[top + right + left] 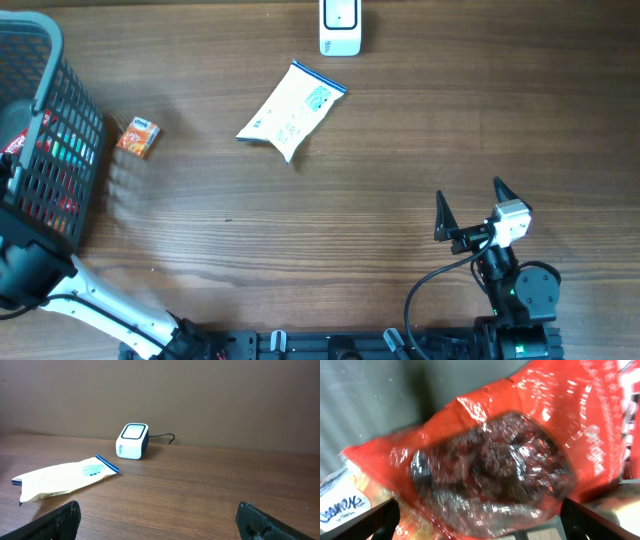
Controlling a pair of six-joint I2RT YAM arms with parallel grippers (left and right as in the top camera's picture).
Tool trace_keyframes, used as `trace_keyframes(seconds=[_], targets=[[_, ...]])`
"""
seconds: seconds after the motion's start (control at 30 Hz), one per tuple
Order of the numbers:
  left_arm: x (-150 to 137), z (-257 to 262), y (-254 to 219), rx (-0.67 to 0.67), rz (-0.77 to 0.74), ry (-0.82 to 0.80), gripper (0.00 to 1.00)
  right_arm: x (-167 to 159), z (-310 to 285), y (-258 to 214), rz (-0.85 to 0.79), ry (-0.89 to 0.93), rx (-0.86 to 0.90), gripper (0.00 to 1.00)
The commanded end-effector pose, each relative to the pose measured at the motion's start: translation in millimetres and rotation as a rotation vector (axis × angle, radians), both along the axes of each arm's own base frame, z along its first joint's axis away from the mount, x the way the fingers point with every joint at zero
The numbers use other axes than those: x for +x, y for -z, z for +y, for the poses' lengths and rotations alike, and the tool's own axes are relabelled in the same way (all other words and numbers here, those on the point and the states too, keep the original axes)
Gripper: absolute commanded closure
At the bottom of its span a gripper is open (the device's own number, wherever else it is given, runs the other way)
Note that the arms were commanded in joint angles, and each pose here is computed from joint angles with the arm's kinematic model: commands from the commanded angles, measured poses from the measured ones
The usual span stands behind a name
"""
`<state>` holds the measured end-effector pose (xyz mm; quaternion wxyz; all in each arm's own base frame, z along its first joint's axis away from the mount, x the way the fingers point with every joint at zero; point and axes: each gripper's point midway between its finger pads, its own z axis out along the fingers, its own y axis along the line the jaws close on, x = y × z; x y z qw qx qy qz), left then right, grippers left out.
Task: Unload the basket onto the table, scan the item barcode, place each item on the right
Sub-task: 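Lower the left gripper into the basket and grasp the red Hacks bag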
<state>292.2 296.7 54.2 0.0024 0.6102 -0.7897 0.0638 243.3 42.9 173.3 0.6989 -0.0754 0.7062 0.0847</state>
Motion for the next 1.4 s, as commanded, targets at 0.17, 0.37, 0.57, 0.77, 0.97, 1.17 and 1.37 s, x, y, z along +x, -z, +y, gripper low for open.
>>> trace_keyframes(seconds=[0.17, 0.37, 0.57, 0.77, 0.97, 1.17, 1.37], targets=[[-2, 5, 17, 0.032, 0.014, 0.008, 0.05, 1, -3, 0, -0.004, 0.015, -0.012, 0.00], [3, 11, 17, 0.056, -0.006, 0.007, 0.82, 1, -3, 0, -0.004, 0.015, -0.012, 0.00], [4, 12, 16, 0.059, -0.009, 0.006, 0.96, 1, -3, 0, -0.004, 0.015, -0.012, 0.00], [17, 12, -16, 0.070, -0.093, 0.006, 0.96, 1, -3, 0, -0.004, 0.015, -0.012, 0.00], [44, 9, -105, 0.137, -0.337, 0.026, 0.96, 1, -3, 0, -0.004, 0.015, -0.012, 0.00], [42, 3, -202, 0.325, -0.520, 0.052, 0.96, 1, -3, 0, -0.004, 0.015, -0.012, 0.00], [31, -25, -278, 0.436, -0.680, 0.083, 0.96, 1, -3, 0, -0.004, 0.015, -0.011, 0.00]])
